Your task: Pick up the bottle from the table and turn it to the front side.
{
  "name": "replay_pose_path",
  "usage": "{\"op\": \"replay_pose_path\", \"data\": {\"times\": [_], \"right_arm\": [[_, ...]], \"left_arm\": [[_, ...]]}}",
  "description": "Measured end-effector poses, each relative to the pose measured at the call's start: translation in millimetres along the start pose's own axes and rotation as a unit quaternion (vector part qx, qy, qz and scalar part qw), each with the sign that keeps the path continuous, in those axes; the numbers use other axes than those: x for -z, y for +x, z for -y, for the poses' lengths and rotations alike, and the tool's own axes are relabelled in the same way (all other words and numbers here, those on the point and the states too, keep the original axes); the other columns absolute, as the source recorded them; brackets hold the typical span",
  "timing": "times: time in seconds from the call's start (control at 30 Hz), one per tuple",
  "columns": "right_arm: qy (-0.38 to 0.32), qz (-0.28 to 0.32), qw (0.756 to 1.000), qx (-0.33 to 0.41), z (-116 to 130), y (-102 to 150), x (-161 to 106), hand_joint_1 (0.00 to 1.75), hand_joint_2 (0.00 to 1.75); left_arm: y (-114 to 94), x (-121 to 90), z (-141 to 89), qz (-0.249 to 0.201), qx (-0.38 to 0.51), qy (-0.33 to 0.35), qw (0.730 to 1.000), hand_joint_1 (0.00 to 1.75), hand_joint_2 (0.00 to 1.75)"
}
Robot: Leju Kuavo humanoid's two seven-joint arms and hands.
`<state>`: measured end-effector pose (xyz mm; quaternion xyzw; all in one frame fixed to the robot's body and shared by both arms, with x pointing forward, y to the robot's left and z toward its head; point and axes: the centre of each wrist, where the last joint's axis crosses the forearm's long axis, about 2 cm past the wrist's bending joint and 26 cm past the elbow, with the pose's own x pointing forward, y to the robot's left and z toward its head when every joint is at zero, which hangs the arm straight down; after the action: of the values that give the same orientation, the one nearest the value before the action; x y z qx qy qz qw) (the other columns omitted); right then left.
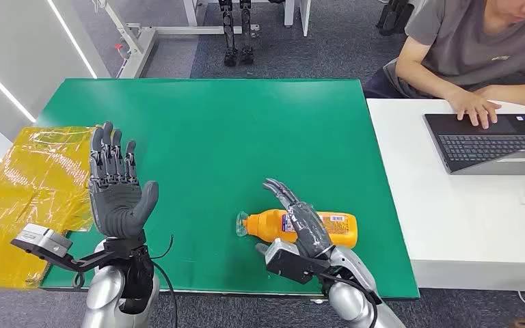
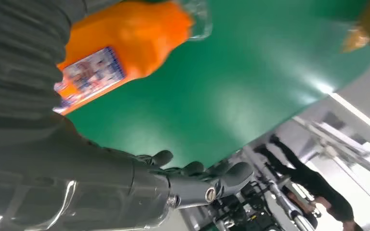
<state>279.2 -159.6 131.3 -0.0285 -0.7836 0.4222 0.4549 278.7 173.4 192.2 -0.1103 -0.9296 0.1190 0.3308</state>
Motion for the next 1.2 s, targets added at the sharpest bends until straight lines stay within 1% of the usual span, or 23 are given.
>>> {"op": "replay_pose_path", "data": {"times": [0.17, 0.23, 0.33, 0.5, 0.6, 0.8, 0.93, 1.2], "right_arm": [[0.035, -0.013, 0.998, -0.043, 16, -16, -1, 0.00, 1.75], [0.044, -0.020, 0.997, -0.053, 20, -21, -2, 0.00, 1.75], [0.075, -0.029, 0.995, -0.065, 25, -28, -5, 0.00, 1.75], [0.125, -0.052, 0.987, -0.092, 33, -42, -12, 0.00, 1.75], [0.150, -0.073, 0.979, -0.113, 42, -53, -18, 0.00, 1.75], [0.175, -0.099, 0.970, -0.138, 59, -67, -28, 0.00, 1.75], [0.206, -0.129, 0.958, -0.150, 71, -78, -42, 0.00, 1.75], [0.254, -0.199, 0.926, -0.197, 101, -99, -76, 0.00, 1.75]], "left_arm": [[0, 0, -1, 0.000, -0.001, -0.005, 1.000, 0.00, 1.75], [0, 0, -2, 0.000, -0.001, -0.006, 1.000, 0.00, 1.75], [0, 1, -2, 0.001, -0.001, -0.008, 1.000, 0.00, 1.75], [-1, 5, -2, 0.005, 0.000, -0.009, 1.000, 0.00, 1.75], [-2, 8, -2, 0.006, -0.001, -0.006, 1.000, 0.00, 1.75], [-4, 10, -1, 0.006, -0.004, -0.002, 1.000, 0.00, 1.75], [-4, 9, -1, 0.003, -0.008, 0.002, 1.000, 0.00, 1.75], [-4, 8, -1, 0.002, -0.010, 0.006, 1.000, 0.00, 1.75]]}}
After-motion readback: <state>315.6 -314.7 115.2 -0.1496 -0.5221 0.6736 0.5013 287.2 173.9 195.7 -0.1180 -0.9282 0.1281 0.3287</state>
